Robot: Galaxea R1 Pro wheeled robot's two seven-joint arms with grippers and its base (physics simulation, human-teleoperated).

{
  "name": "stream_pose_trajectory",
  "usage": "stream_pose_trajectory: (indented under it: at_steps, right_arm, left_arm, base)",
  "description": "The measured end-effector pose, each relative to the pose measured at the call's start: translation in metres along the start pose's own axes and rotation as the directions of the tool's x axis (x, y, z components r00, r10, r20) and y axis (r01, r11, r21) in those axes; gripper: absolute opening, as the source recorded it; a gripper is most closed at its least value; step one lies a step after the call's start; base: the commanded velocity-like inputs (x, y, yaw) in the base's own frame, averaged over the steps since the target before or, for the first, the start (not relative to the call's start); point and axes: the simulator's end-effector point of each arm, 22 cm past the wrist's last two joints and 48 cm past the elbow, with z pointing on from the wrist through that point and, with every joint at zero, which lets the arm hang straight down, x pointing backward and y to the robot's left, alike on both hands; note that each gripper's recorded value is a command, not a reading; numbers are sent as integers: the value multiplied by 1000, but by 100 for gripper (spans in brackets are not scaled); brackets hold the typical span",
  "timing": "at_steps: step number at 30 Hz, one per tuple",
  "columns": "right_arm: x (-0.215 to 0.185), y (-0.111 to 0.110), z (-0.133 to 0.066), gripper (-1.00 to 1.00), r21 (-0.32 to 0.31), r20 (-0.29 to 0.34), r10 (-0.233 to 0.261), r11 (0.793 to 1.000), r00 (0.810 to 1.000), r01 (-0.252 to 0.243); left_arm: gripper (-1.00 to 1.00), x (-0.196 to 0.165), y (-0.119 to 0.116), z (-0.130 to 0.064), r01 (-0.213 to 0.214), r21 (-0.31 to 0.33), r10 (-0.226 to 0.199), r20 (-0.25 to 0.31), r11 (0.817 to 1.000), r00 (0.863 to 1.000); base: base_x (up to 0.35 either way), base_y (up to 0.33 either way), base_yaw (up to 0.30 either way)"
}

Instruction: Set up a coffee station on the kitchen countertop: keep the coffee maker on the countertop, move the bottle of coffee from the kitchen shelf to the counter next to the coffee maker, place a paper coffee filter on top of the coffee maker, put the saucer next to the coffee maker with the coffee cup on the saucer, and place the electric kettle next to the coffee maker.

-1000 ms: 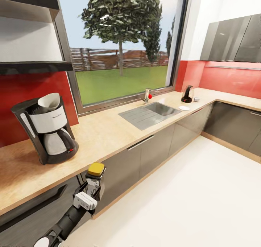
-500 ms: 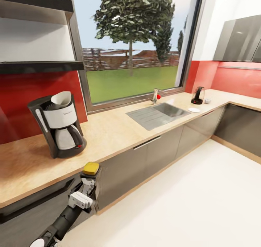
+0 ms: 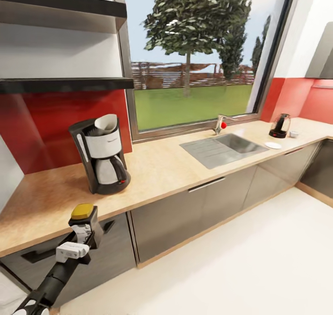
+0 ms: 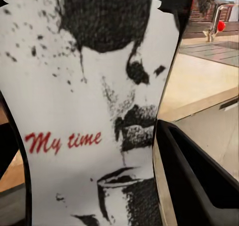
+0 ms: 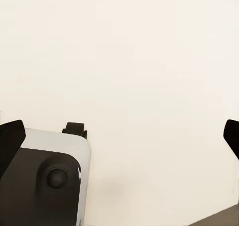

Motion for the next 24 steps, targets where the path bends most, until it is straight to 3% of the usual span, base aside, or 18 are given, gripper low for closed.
stream_pose_trajectory:
  at_steps: [19, 24]
  right_arm:
    - [0, 0, 0, 100, 0, 0, 0, 1000, 1000, 0]
    - [0, -2, 0, 100, 2, 1, 0, 1000, 1000, 0]
  left_arm:
    - [-100, -1, 0, 0, -7, 1, 7, 5, 1000, 1000]
    - [-100, 0, 3, 5, 0, -1, 0, -14, 1000, 1000]
  base:
    - [0, 0, 277]
    - [0, 0, 74]
